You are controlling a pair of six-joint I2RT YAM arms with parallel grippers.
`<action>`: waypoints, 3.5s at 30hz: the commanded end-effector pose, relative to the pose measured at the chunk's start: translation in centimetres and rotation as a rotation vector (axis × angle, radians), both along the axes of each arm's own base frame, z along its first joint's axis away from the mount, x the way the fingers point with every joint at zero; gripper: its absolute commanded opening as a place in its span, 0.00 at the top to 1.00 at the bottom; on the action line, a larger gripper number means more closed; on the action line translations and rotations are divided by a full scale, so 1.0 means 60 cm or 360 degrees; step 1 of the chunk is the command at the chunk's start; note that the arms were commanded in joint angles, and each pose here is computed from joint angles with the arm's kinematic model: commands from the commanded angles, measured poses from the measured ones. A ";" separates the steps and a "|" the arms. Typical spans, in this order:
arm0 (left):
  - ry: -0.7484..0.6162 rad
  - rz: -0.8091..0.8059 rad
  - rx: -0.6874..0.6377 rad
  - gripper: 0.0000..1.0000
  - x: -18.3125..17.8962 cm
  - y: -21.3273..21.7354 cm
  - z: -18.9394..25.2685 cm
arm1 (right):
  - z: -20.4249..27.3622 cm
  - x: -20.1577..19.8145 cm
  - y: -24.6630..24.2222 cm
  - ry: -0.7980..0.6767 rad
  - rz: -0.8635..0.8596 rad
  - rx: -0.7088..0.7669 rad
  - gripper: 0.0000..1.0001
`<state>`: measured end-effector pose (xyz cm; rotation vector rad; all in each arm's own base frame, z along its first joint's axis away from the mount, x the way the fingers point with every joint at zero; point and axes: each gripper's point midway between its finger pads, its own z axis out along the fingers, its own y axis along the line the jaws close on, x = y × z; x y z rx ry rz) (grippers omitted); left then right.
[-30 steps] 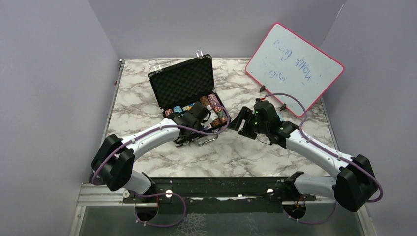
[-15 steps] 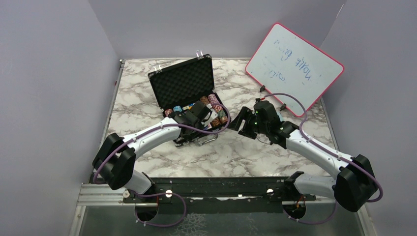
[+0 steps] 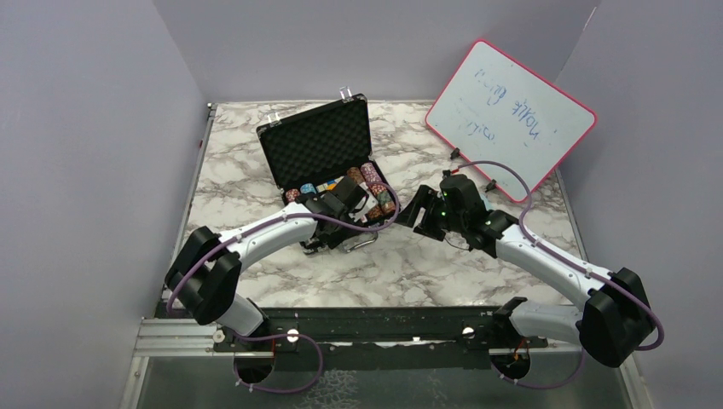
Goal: Pack up texas hold em set
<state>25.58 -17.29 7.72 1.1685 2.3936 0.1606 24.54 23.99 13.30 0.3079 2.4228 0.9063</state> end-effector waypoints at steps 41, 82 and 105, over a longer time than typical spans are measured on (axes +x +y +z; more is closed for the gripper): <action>-0.0156 0.0148 -0.0105 0.70 0.032 -0.016 0.038 | 0.020 0.005 -0.008 -0.0071 0.0011 0.0003 0.27; -0.0727 0.0295 -0.0552 0.11 0.233 -0.011 0.342 | 0.021 0.001 -0.029 -0.0090 -0.0048 -0.0041 0.27; -0.0470 0.0411 -0.0588 0.12 0.359 -0.010 0.243 | 0.044 0.001 -0.045 -0.0144 -0.0100 -0.0066 0.27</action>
